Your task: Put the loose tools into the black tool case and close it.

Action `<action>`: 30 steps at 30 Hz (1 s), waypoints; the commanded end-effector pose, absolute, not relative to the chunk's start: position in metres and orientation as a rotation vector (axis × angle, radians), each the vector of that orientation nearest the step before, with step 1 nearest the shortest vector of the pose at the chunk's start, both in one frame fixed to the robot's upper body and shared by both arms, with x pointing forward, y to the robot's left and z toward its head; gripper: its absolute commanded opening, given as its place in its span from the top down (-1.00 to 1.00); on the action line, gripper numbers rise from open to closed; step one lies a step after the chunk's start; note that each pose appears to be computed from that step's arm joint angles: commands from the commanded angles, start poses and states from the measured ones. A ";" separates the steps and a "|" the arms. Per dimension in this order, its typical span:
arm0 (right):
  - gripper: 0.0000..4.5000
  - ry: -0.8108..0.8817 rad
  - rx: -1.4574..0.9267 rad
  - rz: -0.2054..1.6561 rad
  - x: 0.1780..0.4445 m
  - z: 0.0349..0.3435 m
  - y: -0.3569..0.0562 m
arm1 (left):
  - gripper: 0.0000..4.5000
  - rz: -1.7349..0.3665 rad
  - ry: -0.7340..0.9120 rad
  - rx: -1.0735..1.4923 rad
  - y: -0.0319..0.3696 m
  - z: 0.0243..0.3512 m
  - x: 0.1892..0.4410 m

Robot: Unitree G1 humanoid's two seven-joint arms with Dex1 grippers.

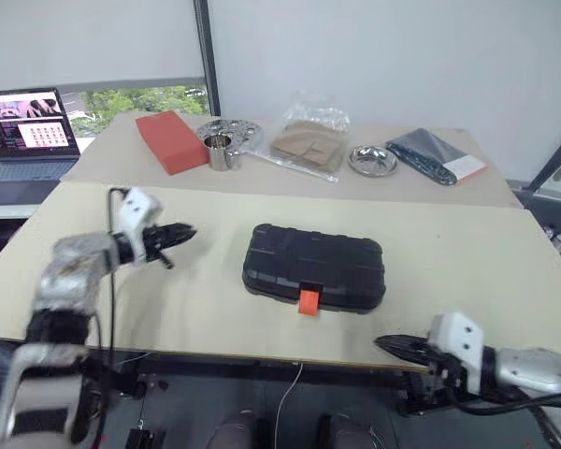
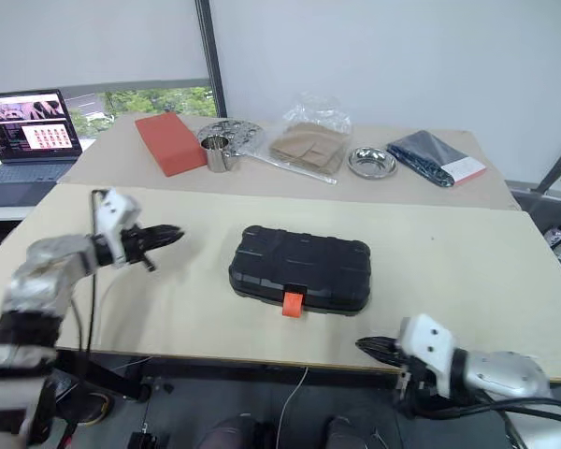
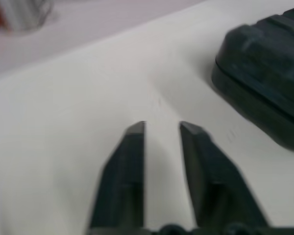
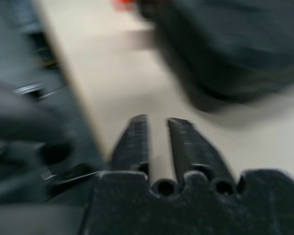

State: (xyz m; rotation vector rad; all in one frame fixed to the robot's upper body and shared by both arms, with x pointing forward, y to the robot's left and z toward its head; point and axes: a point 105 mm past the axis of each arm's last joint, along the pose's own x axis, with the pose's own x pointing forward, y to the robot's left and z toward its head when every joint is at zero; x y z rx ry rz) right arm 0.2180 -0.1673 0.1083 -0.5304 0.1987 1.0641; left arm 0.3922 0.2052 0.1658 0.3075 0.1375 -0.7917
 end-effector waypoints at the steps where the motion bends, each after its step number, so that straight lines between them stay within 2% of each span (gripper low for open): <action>1: 1.00 0.171 -0.580 1.153 0.225 0.111 -0.149 | 0.96 -0.880 0.076 0.430 0.162 0.171 0.418; 5: 1.00 0.179 -0.601 1.238 0.228 0.109 -0.135 | 0.96 -0.936 0.060 0.520 0.125 0.168 0.433; 10: 1.00 0.197 -0.610 1.243 0.240 0.109 -0.135 | 0.96 -1.077 0.068 0.642 0.090 0.156 0.427; 14: 1.00 0.194 -0.710 0.993 0.282 0.113 -0.165 | 0.96 -1.441 0.279 0.632 0.092 0.122 0.387; 18: 1.00 0.209 -0.706 0.847 0.297 0.117 -0.190 | 0.96 -1.598 0.338 0.527 0.100 0.125 0.366; 21: 1.00 0.222 -0.634 0.873 0.284 0.122 -0.195 | 0.96 -1.553 0.263 0.430 0.104 0.143 0.367; 24: 1.00 0.233 -0.529 0.918 0.264 0.132 -0.196 | 0.96 -1.500 0.205 0.245 0.104 0.174 0.371; 27: 1.00 0.246 -0.423 0.945 0.247 0.145 -0.198 | 0.96 -1.550 0.195 0.092 0.092 0.204 0.359; 30: 1.00 0.222 -0.344 0.930 0.243 0.158 -0.198 | 0.96 -1.613 0.192 0.080 0.063 0.207 0.341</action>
